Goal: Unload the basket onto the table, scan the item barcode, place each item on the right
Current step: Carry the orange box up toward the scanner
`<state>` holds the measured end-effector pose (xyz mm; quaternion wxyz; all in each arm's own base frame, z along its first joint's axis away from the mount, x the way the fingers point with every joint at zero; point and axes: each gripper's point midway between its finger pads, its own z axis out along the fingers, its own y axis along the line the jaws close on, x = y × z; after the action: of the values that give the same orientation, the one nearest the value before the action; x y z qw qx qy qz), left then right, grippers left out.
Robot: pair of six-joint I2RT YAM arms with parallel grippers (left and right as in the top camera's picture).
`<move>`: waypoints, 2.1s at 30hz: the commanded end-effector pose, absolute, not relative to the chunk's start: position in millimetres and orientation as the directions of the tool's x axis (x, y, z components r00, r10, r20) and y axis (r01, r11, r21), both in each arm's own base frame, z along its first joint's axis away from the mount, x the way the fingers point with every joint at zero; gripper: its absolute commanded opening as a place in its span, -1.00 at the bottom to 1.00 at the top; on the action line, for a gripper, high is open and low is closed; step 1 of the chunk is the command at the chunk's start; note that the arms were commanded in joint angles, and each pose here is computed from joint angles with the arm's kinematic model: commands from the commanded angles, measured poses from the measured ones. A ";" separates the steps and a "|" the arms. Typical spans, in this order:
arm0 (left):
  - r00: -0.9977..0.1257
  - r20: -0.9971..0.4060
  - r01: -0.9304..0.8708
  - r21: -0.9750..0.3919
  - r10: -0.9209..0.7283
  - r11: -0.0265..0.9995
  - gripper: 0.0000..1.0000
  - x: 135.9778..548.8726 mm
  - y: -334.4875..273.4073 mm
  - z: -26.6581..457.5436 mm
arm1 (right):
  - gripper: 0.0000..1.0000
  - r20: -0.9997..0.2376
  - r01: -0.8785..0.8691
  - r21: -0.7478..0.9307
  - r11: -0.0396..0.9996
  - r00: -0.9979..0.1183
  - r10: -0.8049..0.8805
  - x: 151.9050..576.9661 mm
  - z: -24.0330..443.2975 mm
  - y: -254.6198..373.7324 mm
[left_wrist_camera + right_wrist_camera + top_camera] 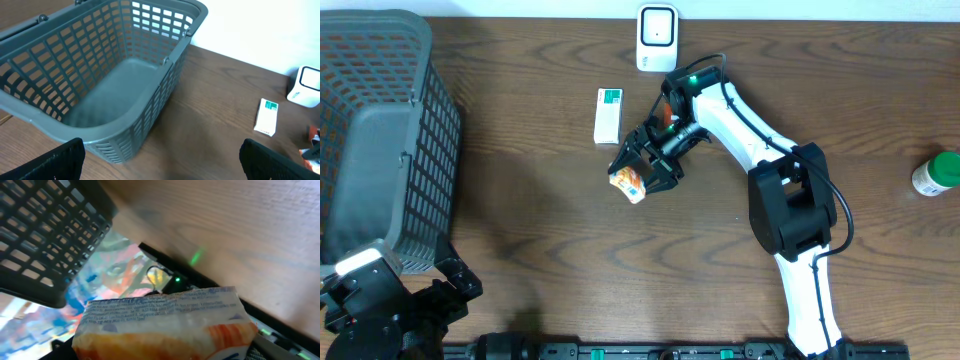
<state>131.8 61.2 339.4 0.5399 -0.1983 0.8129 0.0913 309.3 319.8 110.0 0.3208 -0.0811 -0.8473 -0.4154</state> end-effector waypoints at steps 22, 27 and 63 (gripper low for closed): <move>-0.344 -0.910 -0.423 -0.072 -0.233 0.903 0.99 133.1 60.7 336.7 | 0.26 -0.033 -0.064 0.797 0.601 -0.998 -0.061 441.8 86.7 324.6; -0.344 -0.910 -0.423 -0.072 -0.233 0.903 0.99 133.1 60.7 336.7 | 0.27 -0.250 -0.162 0.696 0.700 -0.968 0.024 489.3 80.3 312.7; -0.343 -0.910 -0.423 -0.072 -0.233 0.903 0.99 133.0 60.8 336.7 | 0.22 -0.956 -0.122 0.119 0.985 -0.281 0.081 649.4 113.8 268.0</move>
<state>131.8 61.2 339.4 0.5399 -0.1983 0.8129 0.0913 645.7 272.3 105.1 -0.5860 0.0186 -0.8040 -0.0994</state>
